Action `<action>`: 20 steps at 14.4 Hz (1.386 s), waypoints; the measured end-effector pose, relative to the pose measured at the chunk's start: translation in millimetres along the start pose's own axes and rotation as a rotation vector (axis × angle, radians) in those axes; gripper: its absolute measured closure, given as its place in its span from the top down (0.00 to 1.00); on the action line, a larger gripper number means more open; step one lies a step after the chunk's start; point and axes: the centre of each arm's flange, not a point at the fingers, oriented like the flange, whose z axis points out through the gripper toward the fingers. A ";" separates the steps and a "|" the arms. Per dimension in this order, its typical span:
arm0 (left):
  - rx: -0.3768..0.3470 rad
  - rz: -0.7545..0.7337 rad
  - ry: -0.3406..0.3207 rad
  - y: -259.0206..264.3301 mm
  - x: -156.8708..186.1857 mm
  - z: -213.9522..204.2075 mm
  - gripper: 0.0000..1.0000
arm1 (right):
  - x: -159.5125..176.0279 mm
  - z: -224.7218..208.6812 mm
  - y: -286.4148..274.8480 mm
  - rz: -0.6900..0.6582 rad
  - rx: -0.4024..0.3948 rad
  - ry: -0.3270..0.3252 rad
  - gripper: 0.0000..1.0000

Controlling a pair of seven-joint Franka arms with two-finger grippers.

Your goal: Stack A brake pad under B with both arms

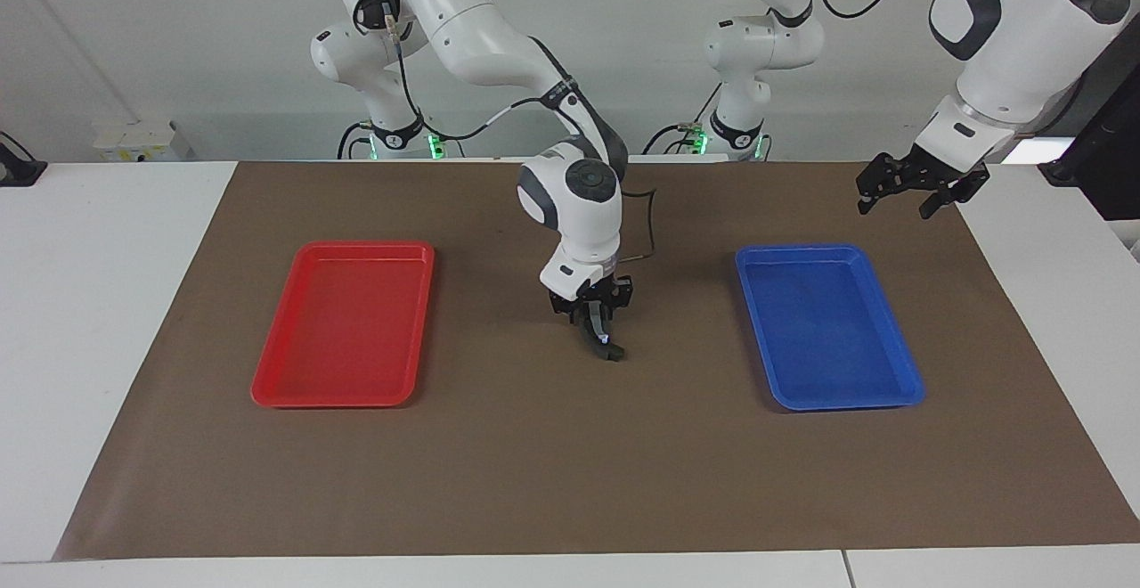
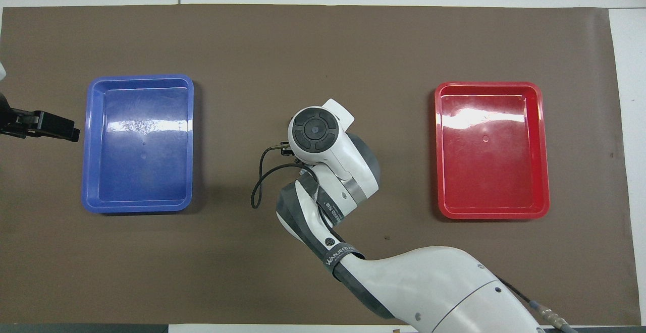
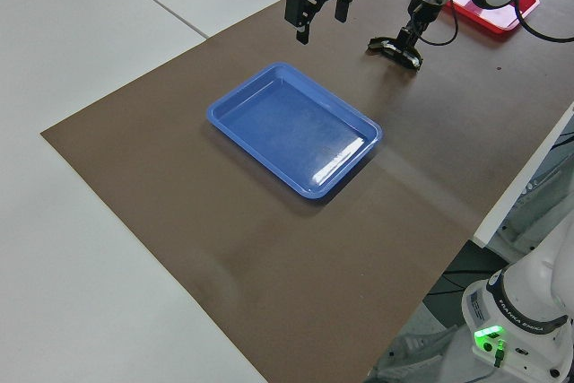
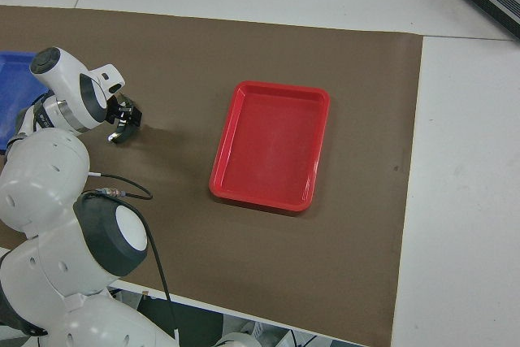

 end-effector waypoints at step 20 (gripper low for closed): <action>0.005 -0.004 0.011 -0.2 1.2 -1.0 0.99 | 38.9 -263.1 366.4 0.309 -0.043 -0.010 1.00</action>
